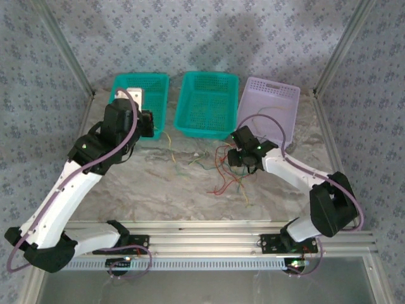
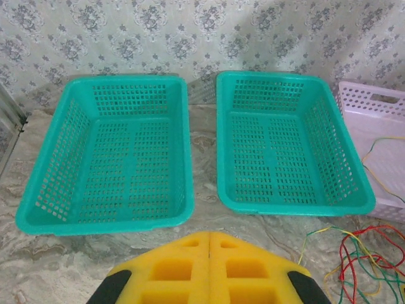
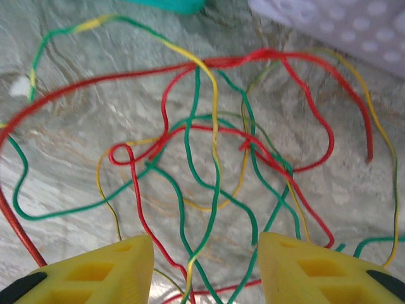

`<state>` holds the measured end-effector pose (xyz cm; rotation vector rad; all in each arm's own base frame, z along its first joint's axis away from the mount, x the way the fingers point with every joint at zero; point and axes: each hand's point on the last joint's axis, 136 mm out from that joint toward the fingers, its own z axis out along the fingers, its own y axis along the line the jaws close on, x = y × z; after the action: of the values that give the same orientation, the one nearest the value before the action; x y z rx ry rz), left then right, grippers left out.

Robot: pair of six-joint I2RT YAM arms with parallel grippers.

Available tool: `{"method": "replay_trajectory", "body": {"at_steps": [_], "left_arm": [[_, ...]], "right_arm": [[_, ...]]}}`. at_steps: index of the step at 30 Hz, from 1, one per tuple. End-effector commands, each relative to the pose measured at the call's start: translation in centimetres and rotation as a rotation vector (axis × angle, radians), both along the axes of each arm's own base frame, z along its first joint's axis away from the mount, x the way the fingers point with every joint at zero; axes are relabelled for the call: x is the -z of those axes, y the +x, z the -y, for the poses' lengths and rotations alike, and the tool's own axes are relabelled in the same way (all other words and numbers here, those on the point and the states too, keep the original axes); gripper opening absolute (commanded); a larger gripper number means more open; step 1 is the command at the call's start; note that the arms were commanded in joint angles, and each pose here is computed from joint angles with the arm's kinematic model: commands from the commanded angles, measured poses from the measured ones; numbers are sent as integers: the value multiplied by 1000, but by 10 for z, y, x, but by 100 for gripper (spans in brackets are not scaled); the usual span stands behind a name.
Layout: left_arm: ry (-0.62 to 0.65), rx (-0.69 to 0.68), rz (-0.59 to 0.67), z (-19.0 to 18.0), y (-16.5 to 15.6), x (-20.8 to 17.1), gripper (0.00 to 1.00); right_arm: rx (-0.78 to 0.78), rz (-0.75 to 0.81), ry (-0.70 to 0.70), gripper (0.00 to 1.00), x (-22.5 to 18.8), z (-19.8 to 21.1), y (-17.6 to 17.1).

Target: Untangle the cables

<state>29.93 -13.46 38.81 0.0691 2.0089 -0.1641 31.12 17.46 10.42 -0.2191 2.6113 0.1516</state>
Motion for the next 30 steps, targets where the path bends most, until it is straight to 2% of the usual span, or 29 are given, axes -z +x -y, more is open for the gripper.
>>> {"method": "replay_trajectory", "body": {"at_steps": [1,9,15,19,24,30], "left_arm": [[17,11,23,4,1,-4,0],[32,12,21,4,1,-1,0],[43,8,25,2,-1,-2,0],[47,7,23,3,0,0,0],[56,0,29,0,-1,-1,0],[58,-3,33,0,0,-2,0]], "right_arm": [[29,-80,-49,46,16,10,-18],[20,-183,-14,40,44,0,-27],[11,-195,13,37,55,-9,-22],[19,-194,7,23,55,-9,-20],[40,-151,-1,2,35,-2,-18],[39,-118,-31,0,6,7,-22]]}}
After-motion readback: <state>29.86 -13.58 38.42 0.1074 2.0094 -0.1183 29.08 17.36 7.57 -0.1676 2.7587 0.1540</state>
